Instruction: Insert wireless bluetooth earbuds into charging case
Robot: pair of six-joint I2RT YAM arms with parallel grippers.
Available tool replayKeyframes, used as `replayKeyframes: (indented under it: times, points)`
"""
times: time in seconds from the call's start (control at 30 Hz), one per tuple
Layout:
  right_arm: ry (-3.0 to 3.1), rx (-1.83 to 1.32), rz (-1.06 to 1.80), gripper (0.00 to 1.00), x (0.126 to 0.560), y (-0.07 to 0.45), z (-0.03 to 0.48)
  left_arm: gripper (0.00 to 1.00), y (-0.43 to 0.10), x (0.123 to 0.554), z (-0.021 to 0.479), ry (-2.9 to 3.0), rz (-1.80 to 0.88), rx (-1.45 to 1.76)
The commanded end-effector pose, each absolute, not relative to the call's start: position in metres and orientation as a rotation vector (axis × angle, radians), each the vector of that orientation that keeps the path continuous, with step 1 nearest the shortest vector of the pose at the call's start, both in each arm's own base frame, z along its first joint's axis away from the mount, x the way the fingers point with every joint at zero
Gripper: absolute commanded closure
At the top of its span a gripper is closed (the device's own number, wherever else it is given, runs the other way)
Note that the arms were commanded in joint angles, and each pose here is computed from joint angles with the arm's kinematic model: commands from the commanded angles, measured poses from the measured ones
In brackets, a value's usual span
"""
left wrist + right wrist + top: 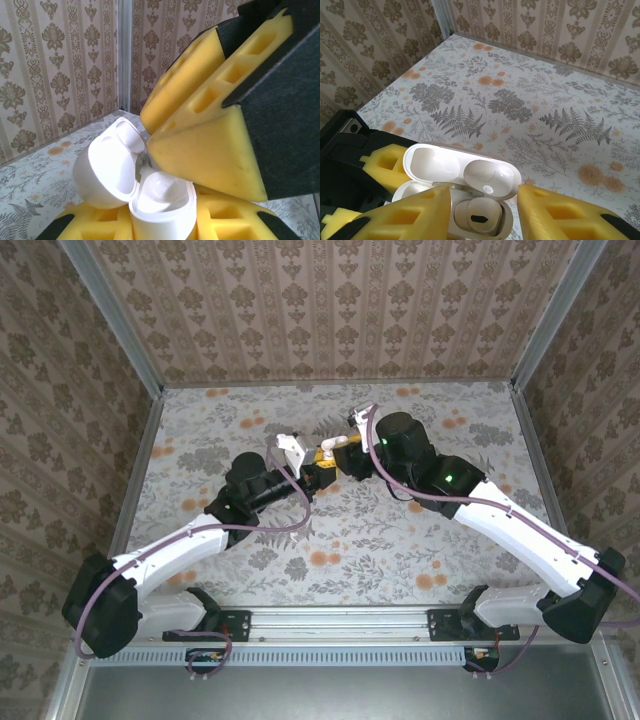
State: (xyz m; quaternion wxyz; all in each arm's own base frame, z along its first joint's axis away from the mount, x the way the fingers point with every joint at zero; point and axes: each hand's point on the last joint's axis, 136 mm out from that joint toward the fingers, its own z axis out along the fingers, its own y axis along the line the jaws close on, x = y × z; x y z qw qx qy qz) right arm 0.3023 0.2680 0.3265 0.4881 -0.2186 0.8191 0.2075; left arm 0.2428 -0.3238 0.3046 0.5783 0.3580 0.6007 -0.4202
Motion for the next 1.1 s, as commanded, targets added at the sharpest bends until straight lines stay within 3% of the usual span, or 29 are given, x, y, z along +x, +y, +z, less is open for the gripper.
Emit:
replayKeyframes:
  times: [0.0,0.27,0.63,0.87,1.07]
  points:
    - [1.981,-0.553,0.563,0.55,0.292,0.271,0.331,0.75,-0.32,0.239,0.343,1.291,-0.983,0.809]
    - [1.993,-0.494,0.701,0.42,0.288,0.272,0.34,0.75,-0.32,0.239,0.343,1.291,-0.98,0.813]
    - [2.031,-0.397,0.939,0.41,0.287,0.273,0.348,0.75,-0.321,0.239,0.342,1.294,-0.981,0.815]
    - [2.042,-0.315,0.971,0.47,0.293,0.268,0.351,0.75,-0.32,0.239,0.343,1.292,-0.98,0.816]
    - [2.068,-0.227,0.899,0.63,0.301,0.252,0.344,0.75,-0.32,0.238,0.341,1.29,-0.974,0.824]
